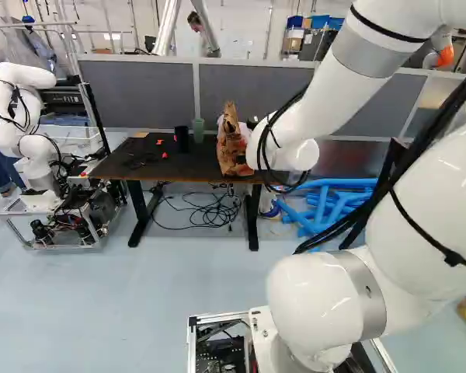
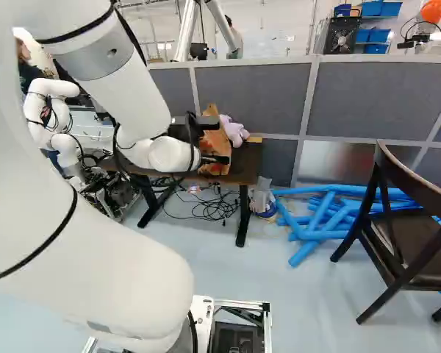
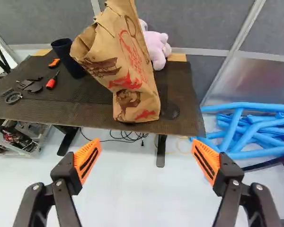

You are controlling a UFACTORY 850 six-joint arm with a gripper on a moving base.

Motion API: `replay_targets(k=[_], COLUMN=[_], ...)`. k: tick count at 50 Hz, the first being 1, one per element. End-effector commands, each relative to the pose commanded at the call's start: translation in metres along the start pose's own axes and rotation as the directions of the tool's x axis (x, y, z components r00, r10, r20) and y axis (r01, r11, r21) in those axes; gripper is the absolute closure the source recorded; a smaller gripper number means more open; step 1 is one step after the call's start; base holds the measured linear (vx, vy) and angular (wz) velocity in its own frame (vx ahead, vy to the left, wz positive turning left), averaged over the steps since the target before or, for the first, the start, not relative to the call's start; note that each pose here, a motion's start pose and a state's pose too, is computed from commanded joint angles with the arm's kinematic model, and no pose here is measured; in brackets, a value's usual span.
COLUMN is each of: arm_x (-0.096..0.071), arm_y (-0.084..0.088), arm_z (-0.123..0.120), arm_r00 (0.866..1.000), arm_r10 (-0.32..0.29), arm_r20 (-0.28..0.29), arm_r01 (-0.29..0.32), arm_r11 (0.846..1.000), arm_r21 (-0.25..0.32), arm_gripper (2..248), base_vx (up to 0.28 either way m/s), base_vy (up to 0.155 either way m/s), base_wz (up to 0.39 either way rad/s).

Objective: Pick up the bag on the ground and place it on the table

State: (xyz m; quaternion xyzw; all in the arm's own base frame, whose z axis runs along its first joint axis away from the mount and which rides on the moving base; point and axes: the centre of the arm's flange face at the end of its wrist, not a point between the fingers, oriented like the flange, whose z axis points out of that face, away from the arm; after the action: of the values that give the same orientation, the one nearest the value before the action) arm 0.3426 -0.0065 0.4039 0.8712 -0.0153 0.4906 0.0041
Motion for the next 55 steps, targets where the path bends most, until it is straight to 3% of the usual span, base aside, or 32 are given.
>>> replay_targets(k=[30, 55], arm_x=[-0.043, -0.063], arm_y=[-0.003, -0.004], arm_z=[-0.024, -0.037], arm_r00=[0.992, 0.982], arm_r10=[-0.012, -0.016], arm_r20=[-0.129, -0.191], arm_r01=[0.014, 0.02], arm_r11=[1.0, 1.0], arm_r21=[0.013, 0.02], arm_gripper=[3, 3], base_vx=[0.0, 0.0], base_vy=[0.0, 0.0], base_wz=[0.0, 0.0])
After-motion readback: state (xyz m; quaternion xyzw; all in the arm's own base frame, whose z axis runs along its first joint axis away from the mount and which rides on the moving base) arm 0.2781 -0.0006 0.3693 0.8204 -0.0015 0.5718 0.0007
